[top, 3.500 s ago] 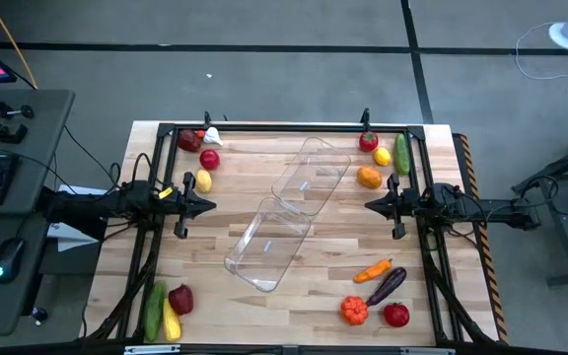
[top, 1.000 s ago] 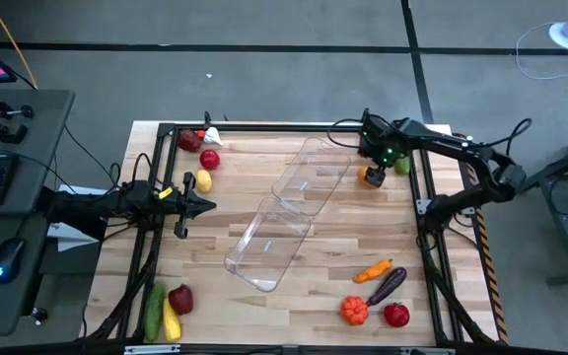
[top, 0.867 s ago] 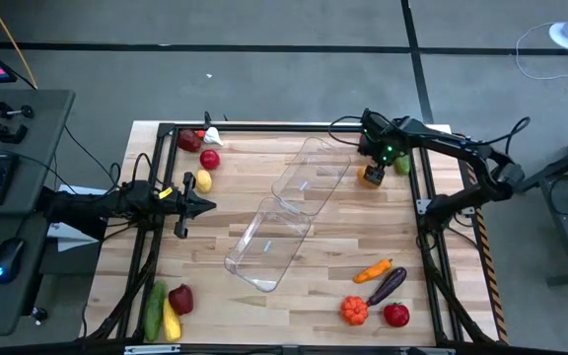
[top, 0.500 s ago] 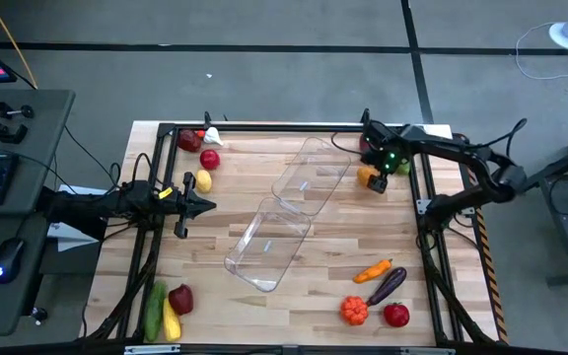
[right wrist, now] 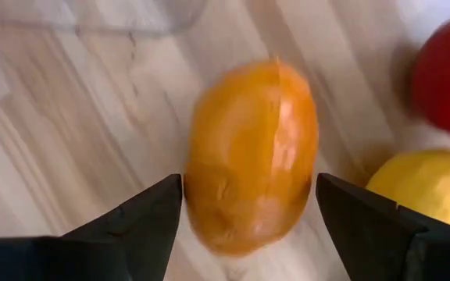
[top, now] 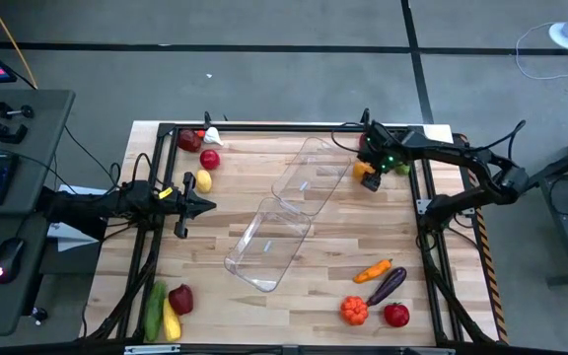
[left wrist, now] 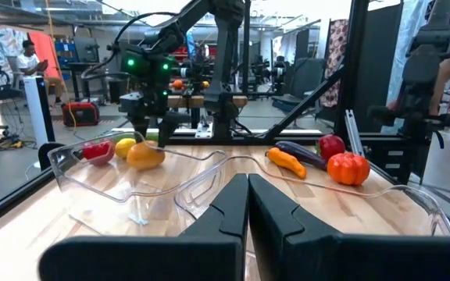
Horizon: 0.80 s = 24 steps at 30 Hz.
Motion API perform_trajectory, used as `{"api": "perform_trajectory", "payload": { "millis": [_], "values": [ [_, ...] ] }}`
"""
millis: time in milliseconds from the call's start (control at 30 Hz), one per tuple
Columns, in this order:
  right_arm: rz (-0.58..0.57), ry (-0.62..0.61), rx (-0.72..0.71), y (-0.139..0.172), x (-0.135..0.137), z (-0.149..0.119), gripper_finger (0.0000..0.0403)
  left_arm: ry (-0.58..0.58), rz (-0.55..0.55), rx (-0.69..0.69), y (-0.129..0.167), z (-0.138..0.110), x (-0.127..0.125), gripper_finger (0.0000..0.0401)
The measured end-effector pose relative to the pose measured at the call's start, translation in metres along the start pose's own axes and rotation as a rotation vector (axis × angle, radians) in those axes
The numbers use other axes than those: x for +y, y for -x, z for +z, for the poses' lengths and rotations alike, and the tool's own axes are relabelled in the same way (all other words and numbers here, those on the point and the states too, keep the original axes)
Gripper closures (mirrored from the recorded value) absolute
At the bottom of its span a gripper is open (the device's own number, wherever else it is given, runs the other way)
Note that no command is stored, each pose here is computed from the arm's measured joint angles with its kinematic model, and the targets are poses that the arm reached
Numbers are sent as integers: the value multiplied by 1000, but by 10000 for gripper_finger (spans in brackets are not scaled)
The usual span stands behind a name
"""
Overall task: Sort produce into baskets
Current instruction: Put the brown potato into the top transparent bin
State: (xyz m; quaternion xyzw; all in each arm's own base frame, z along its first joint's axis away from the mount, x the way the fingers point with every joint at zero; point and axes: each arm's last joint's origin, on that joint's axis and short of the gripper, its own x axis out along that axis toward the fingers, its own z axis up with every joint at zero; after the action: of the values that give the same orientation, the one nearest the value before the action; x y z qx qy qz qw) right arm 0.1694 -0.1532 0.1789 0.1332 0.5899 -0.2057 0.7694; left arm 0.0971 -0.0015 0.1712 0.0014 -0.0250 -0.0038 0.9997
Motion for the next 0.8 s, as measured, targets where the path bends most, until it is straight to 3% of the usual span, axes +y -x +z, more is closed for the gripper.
{"api": "perform_trajectory", "payload": {
  "millis": [333,567,800],
  "values": [
    [9,17,0,-16,-2,8,114,0,0,0,0,0,0,401],
    [25,-72,46,-32,-3,9,116,0,0,0,0,0,0,401],
    [-42,-83,56,-14,-2,2,165,0,0,0,0,0,0,401]
  ]
}}
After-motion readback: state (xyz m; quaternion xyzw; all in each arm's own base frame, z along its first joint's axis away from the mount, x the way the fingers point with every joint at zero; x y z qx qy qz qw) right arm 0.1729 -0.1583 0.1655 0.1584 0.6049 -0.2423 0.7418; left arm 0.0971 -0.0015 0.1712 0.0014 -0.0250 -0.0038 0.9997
